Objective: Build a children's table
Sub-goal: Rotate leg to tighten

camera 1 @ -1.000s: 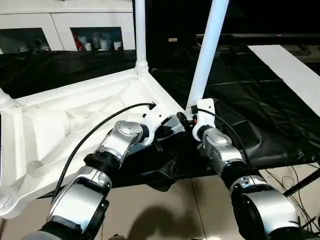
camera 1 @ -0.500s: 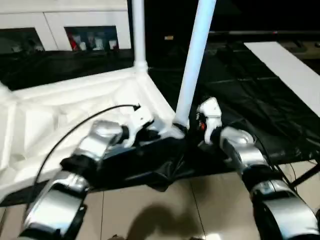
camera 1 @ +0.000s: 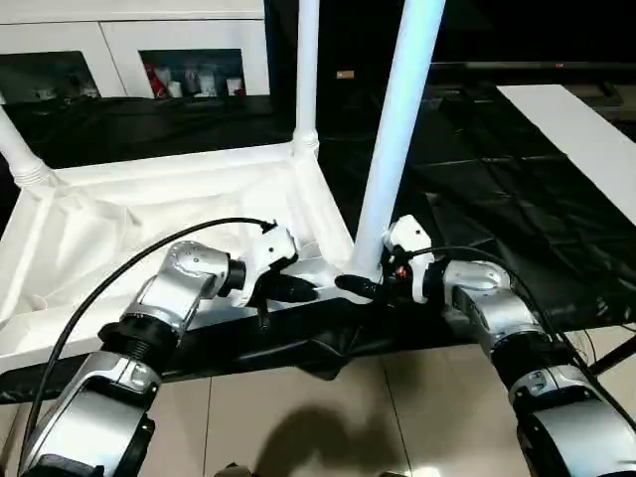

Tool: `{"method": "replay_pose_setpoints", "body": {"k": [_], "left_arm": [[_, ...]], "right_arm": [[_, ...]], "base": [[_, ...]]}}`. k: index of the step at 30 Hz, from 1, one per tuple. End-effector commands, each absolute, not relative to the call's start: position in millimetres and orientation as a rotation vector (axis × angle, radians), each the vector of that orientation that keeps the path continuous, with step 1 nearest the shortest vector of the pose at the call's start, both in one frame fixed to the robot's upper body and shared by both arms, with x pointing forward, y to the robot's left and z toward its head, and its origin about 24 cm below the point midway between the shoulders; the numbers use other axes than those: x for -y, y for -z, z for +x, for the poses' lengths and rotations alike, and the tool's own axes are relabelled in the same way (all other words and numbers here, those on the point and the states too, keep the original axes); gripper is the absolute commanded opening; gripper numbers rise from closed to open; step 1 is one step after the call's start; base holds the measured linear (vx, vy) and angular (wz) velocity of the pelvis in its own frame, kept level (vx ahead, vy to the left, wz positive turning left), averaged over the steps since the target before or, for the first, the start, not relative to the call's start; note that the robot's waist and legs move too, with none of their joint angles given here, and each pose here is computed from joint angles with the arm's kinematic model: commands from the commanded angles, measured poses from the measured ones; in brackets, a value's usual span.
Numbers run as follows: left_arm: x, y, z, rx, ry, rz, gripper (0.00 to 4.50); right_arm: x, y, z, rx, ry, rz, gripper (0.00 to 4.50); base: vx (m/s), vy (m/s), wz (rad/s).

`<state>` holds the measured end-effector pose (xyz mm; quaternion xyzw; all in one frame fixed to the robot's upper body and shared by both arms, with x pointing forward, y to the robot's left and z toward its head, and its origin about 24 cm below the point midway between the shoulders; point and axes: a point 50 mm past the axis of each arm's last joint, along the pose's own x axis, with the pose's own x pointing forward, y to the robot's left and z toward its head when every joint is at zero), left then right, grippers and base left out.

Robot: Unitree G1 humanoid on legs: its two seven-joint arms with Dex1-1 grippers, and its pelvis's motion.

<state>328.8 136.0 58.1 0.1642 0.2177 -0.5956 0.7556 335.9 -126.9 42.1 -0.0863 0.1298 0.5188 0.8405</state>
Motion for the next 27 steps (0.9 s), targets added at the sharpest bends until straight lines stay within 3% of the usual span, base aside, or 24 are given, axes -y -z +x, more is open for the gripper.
{"method": "replay_pose_setpoints", "body": {"k": [1, 6, 11, 13, 15, 17, 18, 21, 22, 27], "left_arm": [[-126, -62, 325, -0.452, 1.382, 0.355, 0.0], [-127, -62, 323, -0.453, 1.382, 0.345, 0.0], [-128, -61, 323, -0.459, 1.379, 0.341, 0.0], [-128, -60, 327, -0.462, 1.317, 0.335, 0.0], [-127, -58, 343, -0.437, 1.108, 0.363, 0.0], [-127, -58, 347, -0.436, 1.061, 0.37, 0.0], [-125, -56, 353, -0.449, 0.979, 0.357, 0.0], [-123, -56, 356, -0.458, 0.936, 0.34, 0.0], [-118, -56, 362, -0.468, 0.848, 0.316, 0.0], [-107, -57, 369, -0.444, 0.757, 0.298, 0.0]], "right_arm": [[124.8, -40, 333.6, -0.294, -1.119, -0.208, 3.14], [123.9, -41, 333.3, -0.294, -1.122, -0.18, 2.75], [123.0, -39, 334.9, -0.304, -1.083, -0.145, 2.71], [120.6, -39, 343.4, -0.276, -0.923, -0.059, 2.7], [120.7, -34, 352.7, -0.281, -0.698, 0.011, 2.7], [120.8, -33, 354.6, -0.286, -0.636, 0.029, 2.7], [122.6, -29, 358.6, -0.302, -0.486, 0.074, 2.7], [123.8, -27, 360.3, -0.316, -0.401, 0.1, 2.7], [124.5, -23, 362.6, -0.343, -0.236, 0.164, 2.7], [110.4, -27, 366.1, -0.313, -0.16, 0.202, 2.7]], "base": [[0.0, 0.0, 0.0], [0.0, 0.0, 0.0], [0.0, 0.0, 0.0], [0.0, 0.0, 0.0], [0.0, 0.0, 0.0], [0.0, 0.0, 0.0], [0.0, 0.0, 0.0], [0.0, 0.0, 0.0], [0.0, 0.0, 0.0], [0.0, 0.0, 0.0]]}}
